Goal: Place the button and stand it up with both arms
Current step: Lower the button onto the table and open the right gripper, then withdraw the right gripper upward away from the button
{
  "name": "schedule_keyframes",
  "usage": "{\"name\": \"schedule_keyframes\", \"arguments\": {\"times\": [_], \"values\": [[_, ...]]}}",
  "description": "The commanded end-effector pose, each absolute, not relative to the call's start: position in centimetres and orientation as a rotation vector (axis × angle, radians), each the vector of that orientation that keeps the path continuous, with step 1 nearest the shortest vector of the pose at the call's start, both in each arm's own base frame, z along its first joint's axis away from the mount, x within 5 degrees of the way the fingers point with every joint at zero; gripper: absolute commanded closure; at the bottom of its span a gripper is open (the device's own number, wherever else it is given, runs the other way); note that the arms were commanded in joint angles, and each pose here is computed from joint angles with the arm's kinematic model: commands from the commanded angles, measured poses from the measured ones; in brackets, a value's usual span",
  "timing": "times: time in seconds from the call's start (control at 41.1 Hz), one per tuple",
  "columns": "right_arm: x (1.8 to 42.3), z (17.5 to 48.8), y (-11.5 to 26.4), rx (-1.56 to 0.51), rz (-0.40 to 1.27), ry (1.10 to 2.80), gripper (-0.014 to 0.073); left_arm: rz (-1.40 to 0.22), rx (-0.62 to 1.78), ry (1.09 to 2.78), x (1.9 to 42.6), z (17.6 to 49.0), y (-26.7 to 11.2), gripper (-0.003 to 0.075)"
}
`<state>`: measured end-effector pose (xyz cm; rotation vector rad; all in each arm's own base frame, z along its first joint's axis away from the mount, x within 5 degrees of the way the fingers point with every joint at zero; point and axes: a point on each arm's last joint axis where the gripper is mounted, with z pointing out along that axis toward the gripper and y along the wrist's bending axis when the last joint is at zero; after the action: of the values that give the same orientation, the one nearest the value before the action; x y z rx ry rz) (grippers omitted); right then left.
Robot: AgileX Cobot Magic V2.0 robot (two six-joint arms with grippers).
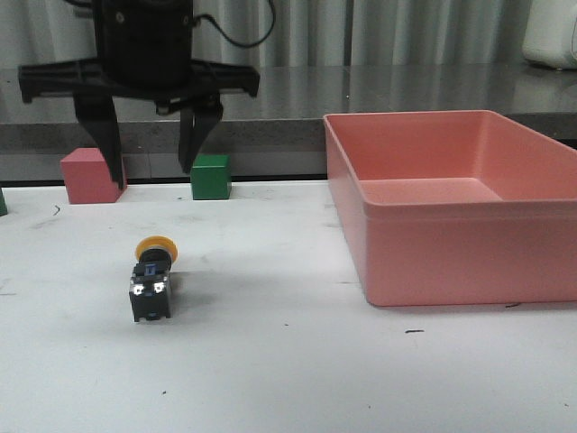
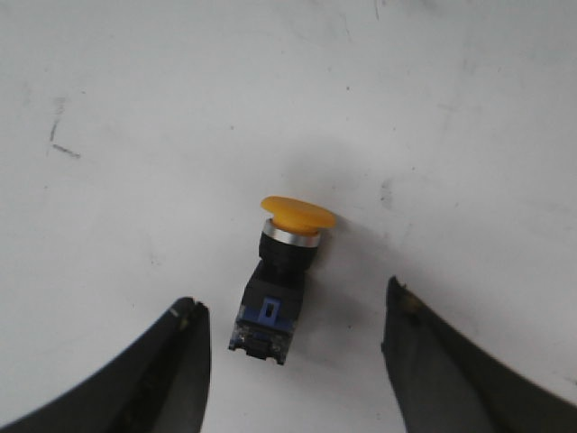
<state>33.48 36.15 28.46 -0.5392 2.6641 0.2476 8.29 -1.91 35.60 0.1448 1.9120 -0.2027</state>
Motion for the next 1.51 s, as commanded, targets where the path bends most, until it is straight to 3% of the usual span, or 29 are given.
{"name": "schedule_keyframes", "arguments": {"times": [0.0, 0.292, 0.486, 0.754, 1.483], "values": [[31.4, 34.8, 33.4, -0.658, 0.215, 2.579, 0.0147, -0.231, 0.126, 1.813, 8.6, 37.2, -2.0, 0.0281], [27.8, 39.3, 29.4, -0.863, 0.223, 2.408, 0.0147, -0.231, 0.126, 1.813, 8.6, 37.2, -2.0, 0.0281], [24.3, 40.7, 25.6, -0.923, 0.253, 2.291, 0.0147, -0.231, 0.126, 1.813, 8.6, 37.2, -2.0, 0.0281], [19.1, 39.3, 20.1, -0.949, 0.304, 2.12, 0.0147, -0.231, 0.126, 1.813, 8.6, 37.2, -2.0, 0.0281], [9.7, 35.3, 9.5, -0.908, 0.334, 1.932, 0.0147, -0.231, 0.126, 1.813, 8.6, 37.2, -2.0, 0.0281]]}}
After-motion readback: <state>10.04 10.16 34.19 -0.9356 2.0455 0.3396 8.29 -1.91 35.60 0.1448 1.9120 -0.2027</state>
